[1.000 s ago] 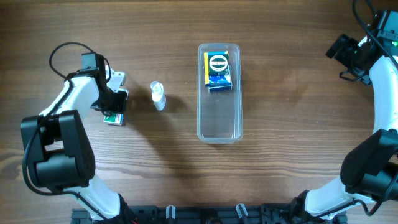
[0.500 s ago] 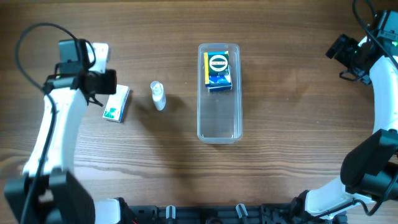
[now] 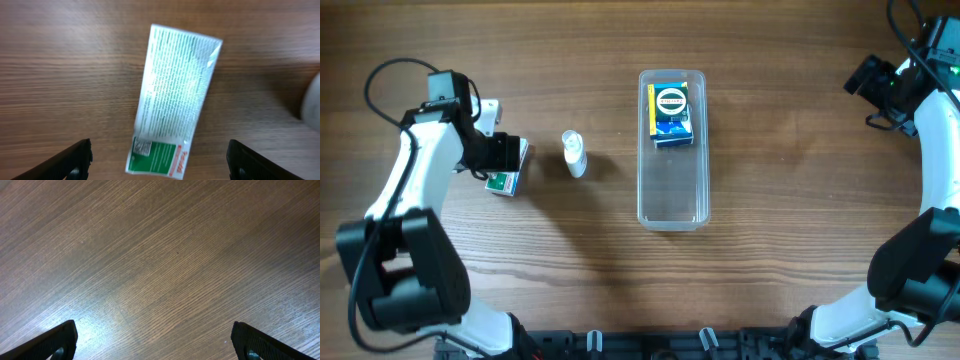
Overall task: Pack container
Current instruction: 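Lift the white-green box with the left gripper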
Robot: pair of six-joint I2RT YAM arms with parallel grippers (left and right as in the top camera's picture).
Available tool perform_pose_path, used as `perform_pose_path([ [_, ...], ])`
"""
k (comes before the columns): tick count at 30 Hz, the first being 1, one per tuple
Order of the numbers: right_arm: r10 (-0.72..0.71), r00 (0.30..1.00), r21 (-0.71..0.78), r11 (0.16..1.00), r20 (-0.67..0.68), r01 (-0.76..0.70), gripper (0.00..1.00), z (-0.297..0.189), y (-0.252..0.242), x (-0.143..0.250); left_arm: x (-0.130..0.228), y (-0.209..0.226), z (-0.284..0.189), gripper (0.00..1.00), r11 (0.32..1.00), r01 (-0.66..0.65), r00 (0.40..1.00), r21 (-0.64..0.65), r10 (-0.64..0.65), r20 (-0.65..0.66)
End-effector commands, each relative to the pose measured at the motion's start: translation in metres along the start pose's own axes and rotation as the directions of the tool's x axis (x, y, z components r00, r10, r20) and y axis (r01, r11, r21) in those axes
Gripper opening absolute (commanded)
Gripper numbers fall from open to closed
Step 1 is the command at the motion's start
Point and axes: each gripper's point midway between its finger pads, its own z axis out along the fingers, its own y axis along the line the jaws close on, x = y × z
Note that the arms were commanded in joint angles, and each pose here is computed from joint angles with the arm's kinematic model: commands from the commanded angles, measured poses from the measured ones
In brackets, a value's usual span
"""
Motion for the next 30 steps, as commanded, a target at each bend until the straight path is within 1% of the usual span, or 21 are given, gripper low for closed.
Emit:
perform_pose_path([
  [1, -0.01, 1.0, -0.004, 1.0, -0.007, 0.01, 1.0, 0.002, 0.001, 0.002, 0.006, 0.001, 0.013, 0.87, 1.0, -0.001, 0.999, 0.003, 0.001, -0.044],
  [4, -0.01, 1.0, -0.004, 1.0, -0.007, 0.01, 1.0, 0.002, 0.001, 0.002, 0.008, 0.002, 0.018, 0.87, 1.0, -0.021, 0.998, 0.004, 0.021, -0.06],
  [5, -0.01, 1.0, -0.004, 1.0, -0.007, 0.01, 1.0, 0.002, 0.001, 0.002, 0.008, 0.002, 0.018, 0.87, 0.999, -0.046, 0.997, 0.005, 0.046, -0.058],
  [10, -0.01, 1.0, -0.004, 1.0, -0.007, 0.01, 1.0, 0.002, 0.001, 0.002, 0.007, 0.002, 0.019, 0.88, 0.999, -0.049, 0.997, 0.005, 0.05, -0.057],
  [12, -0.01, 1.0, -0.004, 1.0, -0.007, 0.01, 1.0, 0.002, 0.001, 0.002, 0.008, 0.002, 0.02, 0.87, 0.998, -0.069, 0.996, 0.006, 0.069, -0.059],
  [21, -0.01, 1.0, -0.004, 1.0, -0.007, 0.01, 1.0, 0.002, 0.001, 0.002, 0.011, 0.002, 0.036, 0.88, 0.998, -0.067, 0.993, 0.014, 0.068, -0.091],
  [30, -0.01, 1.0, -0.004, 1.0, -0.007, 0.01, 1.0, 0.002, 0.001, 0.002, 0.001, 0.004, 0.043, 0.87, 0.998, -0.07, 0.996, 0.005, 0.07, -0.056],
])
